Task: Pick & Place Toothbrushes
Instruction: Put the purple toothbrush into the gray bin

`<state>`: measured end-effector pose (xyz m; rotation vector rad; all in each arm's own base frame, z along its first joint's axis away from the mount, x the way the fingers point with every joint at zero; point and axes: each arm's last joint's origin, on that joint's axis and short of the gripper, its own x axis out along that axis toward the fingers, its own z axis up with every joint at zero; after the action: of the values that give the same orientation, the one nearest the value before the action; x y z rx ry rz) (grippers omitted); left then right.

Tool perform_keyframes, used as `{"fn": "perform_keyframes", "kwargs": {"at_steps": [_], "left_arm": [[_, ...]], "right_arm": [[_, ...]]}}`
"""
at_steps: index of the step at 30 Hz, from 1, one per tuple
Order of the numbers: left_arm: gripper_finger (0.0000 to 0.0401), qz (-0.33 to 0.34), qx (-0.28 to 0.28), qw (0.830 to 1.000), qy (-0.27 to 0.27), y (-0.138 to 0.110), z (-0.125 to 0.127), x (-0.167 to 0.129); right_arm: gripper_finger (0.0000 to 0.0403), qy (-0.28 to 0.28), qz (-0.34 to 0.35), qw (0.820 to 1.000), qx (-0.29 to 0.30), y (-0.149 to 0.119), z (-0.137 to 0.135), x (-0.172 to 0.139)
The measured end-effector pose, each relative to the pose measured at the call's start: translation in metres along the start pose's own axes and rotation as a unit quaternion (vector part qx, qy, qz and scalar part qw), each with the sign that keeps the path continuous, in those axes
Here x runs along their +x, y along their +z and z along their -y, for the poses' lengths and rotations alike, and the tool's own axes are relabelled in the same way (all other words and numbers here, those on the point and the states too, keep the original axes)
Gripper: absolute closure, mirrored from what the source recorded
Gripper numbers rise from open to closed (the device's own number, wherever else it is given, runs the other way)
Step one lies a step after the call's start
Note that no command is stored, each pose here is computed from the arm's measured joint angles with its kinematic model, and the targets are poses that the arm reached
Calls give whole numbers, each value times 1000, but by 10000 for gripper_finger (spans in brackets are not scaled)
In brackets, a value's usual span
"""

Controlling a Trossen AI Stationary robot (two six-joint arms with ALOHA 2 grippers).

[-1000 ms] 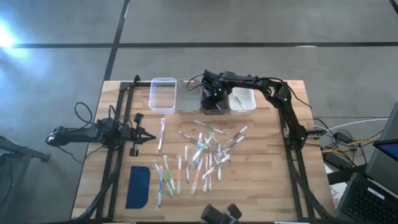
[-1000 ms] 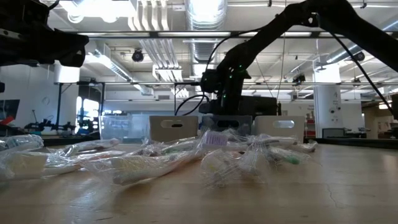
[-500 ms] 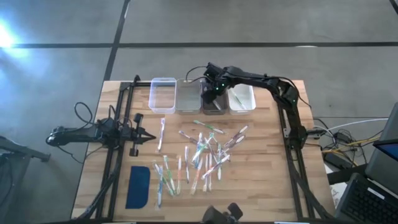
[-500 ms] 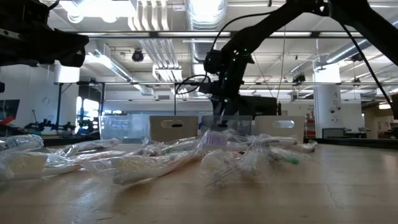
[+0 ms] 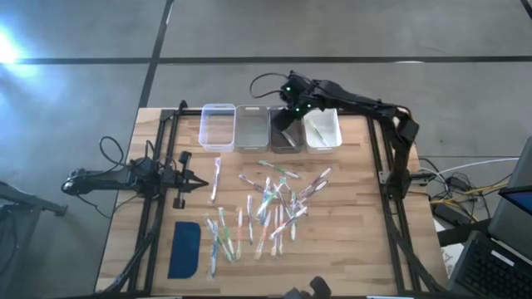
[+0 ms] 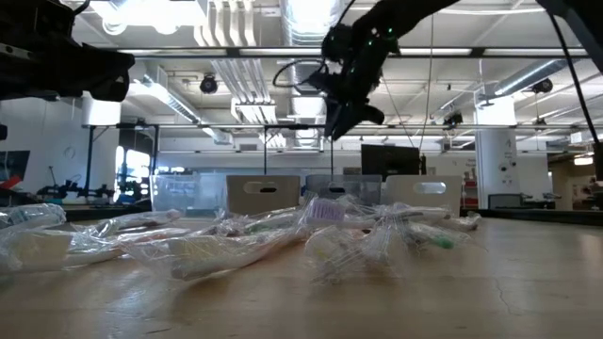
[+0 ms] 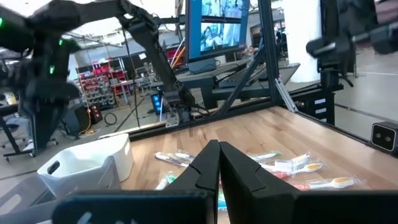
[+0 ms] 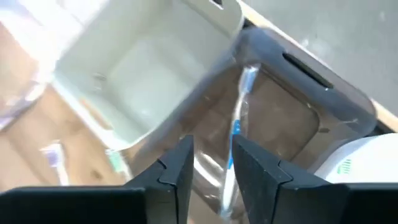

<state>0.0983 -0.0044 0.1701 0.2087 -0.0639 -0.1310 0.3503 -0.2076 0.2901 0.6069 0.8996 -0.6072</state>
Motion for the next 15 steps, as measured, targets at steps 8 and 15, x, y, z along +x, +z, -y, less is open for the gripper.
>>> {"fn": "perform_keyframes", "kwargs": {"at_steps": [8,15], "left_arm": [[387,0,0,1000,0,0,0,0],[387,0,0,1000,0,0,0,0]], "right_arm": [[342,18,13,999,-27,-15,-21,-55],[369,38,8,997,-62,-45,-36,-95]]}}
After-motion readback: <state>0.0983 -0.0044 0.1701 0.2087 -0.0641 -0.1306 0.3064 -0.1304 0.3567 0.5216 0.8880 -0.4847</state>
